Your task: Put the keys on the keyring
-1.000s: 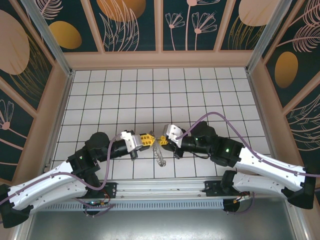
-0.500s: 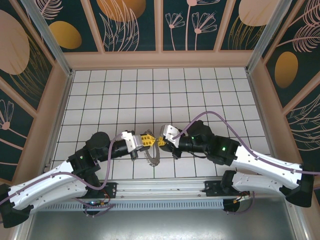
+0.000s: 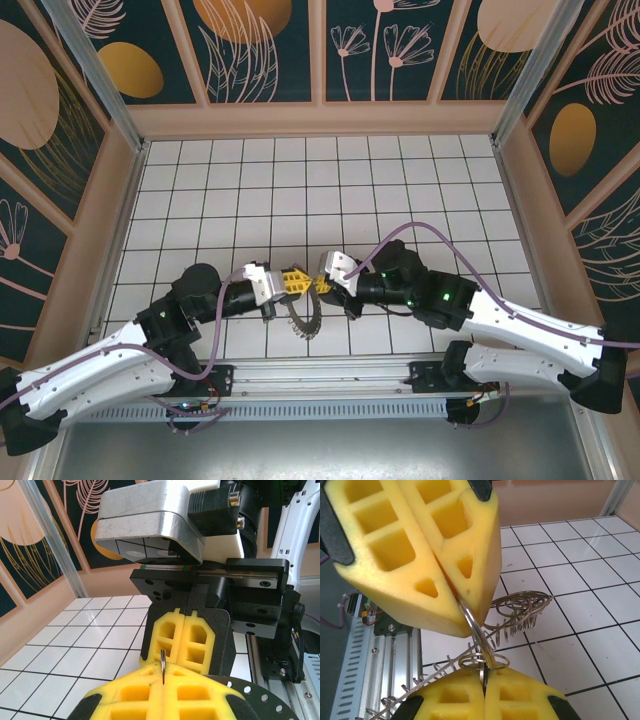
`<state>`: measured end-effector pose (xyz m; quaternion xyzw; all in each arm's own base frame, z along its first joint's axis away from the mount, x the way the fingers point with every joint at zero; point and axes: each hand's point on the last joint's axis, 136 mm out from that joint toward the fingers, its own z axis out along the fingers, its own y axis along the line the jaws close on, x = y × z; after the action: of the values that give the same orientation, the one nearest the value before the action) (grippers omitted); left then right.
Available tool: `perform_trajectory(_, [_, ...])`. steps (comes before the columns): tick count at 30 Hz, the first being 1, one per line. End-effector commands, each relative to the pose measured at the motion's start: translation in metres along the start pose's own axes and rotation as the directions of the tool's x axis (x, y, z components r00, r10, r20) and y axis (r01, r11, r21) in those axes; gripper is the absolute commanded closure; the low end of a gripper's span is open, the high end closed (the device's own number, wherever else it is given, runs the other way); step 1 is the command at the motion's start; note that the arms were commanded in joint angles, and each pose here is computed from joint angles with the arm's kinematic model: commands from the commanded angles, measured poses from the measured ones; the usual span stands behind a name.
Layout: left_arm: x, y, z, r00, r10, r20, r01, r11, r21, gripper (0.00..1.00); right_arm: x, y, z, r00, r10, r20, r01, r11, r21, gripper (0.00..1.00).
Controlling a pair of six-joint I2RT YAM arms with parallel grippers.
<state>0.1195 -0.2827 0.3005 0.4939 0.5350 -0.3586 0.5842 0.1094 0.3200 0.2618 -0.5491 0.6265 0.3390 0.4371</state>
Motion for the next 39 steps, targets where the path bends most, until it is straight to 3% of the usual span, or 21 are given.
perform_trajectory(1, [-0.023, 0.006, -0.002, 0.998, 0.047, 0.051, -0.046, 0.999, -0.021, 1.00, -0.025, 0.007, -0.015, 0.998, -0.031, 0.062, 0.033, 0.999, -0.027, 1.00])
perform_trajectory(17, [-0.014, 0.008, 0.001, 0.999, 0.051, 0.014, -0.050, 0.998, -0.028, 1.00, -0.033, 0.009, -0.025, 0.995, -0.032, 0.092, 0.035, 0.999, -0.028, 1.00])
perform_trajectory(30, [-0.022, 0.007, -0.003, 0.998, 0.050, 0.046, -0.048, 0.998, -0.026, 1.00, -0.028, -0.008, -0.029, 0.996, -0.028, 0.086, 0.021, 0.997, 0.080, 1.00])
perform_trajectory(35, [-0.026, 0.005, -0.005, 0.997, 0.048, 0.063, -0.047, 0.999, -0.018, 1.00, -0.020, -0.015, -0.028, 0.998, -0.010, 0.068, 0.002, 0.993, 0.122, 0.85])
perform_trajectory(39, [-0.027, 0.003, -0.006, 0.997, 0.045, 0.067, -0.045, 0.999, -0.006, 1.00, -0.020, -0.018, -0.028, 0.998, -0.011, 0.067, 0.002, 0.991, 0.136, 0.91])
